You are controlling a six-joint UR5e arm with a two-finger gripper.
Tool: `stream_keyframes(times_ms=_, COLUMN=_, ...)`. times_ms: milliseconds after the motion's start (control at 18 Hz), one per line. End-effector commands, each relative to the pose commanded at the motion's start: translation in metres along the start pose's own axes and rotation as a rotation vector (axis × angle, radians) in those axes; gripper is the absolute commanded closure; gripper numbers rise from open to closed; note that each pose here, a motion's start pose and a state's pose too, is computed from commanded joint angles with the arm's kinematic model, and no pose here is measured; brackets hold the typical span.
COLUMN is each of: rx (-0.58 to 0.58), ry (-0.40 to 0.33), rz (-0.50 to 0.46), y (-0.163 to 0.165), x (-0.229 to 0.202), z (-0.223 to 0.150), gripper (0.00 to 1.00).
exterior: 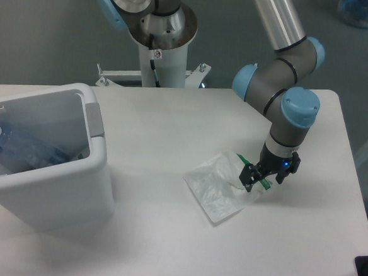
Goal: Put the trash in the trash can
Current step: 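Lower the gripper onto the green strip edge of the plastic bag, then pinch the bag edge by the green strip with the gripper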
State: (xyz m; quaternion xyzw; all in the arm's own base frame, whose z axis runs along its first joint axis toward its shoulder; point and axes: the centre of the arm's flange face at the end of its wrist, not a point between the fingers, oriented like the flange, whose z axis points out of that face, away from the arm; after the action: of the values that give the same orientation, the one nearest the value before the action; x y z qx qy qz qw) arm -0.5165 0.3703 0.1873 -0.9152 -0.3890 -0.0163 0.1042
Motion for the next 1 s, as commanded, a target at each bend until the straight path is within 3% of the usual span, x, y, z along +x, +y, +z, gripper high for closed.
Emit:
stream_keyframes(times_ms=222, rx=-0.027, ry=-0.031, rz=0.010, y=0.001, x=0.003, z=0.009, gripper=0.00)
stream_keyframes(times_ms=1000, rx=-0.037, ry=-0.037, rz=0.014, y=0.001, x=0.008, z=0.013, gripper=0.00)
